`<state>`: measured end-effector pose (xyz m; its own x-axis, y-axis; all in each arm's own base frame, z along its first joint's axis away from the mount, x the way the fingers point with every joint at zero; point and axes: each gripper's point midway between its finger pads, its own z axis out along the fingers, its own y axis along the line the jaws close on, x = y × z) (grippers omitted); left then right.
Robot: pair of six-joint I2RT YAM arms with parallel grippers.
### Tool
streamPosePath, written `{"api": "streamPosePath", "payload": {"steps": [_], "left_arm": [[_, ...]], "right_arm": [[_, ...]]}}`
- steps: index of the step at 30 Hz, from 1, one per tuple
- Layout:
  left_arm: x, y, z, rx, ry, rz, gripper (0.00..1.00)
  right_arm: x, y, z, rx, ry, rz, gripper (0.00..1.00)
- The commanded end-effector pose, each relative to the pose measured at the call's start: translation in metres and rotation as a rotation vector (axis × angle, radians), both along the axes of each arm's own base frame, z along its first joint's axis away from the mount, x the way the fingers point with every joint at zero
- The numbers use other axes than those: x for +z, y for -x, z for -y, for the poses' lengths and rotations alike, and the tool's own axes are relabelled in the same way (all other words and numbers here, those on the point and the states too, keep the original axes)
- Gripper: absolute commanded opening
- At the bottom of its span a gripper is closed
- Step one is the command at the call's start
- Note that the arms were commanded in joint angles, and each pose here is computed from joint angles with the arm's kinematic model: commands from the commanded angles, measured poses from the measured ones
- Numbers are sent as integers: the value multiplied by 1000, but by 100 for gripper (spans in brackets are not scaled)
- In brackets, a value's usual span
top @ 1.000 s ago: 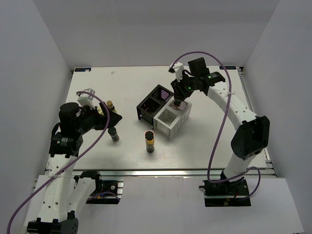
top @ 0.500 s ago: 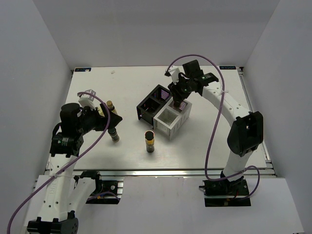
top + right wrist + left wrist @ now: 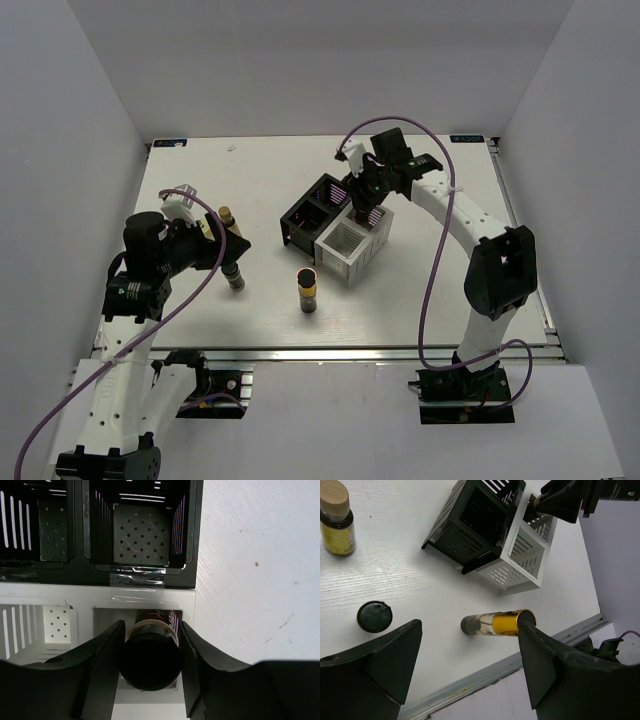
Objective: Organize the condiment bottles
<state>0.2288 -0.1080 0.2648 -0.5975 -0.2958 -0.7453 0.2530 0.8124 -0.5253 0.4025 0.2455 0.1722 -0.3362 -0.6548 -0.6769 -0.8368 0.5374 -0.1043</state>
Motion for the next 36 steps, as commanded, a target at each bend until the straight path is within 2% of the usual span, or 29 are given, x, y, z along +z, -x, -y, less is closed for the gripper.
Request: {"api": "streamPosePath", "payload": {"steps": [1,10,17,18,21,25,29,34,36], "left_arm": [[1,3,-2,7,-5,7,87],[1,4,-2,10,-5,4,87],[3,6,-2,10,-4,6,87],[2,6,-2,11,-5,3,87],[2,7,-2,11,-4,6,87],[3,7,-3,14,-2,6,87],[4,8,-3,13,-4,10,87],[6,10,-3,14,-3,6,84],[7,11,-3,15,-2,10,78]], "right_arm": [[6,-12,-1,-4,-5,66,38],[-3,-9,1,-7,-1,55,46],[-4,-12,-1,-10,-3,57,57],[-3,-12,-1,-10,-4,59,62],[-2,-12,-1,-10,-5,61,66],[3,-13,-2,-9,-13,68,67],[28,-12,-7,2,-54,94,64],[88,5,-20,82,-172,160,58],[109,23,-27,162,-241,183,55]]}}
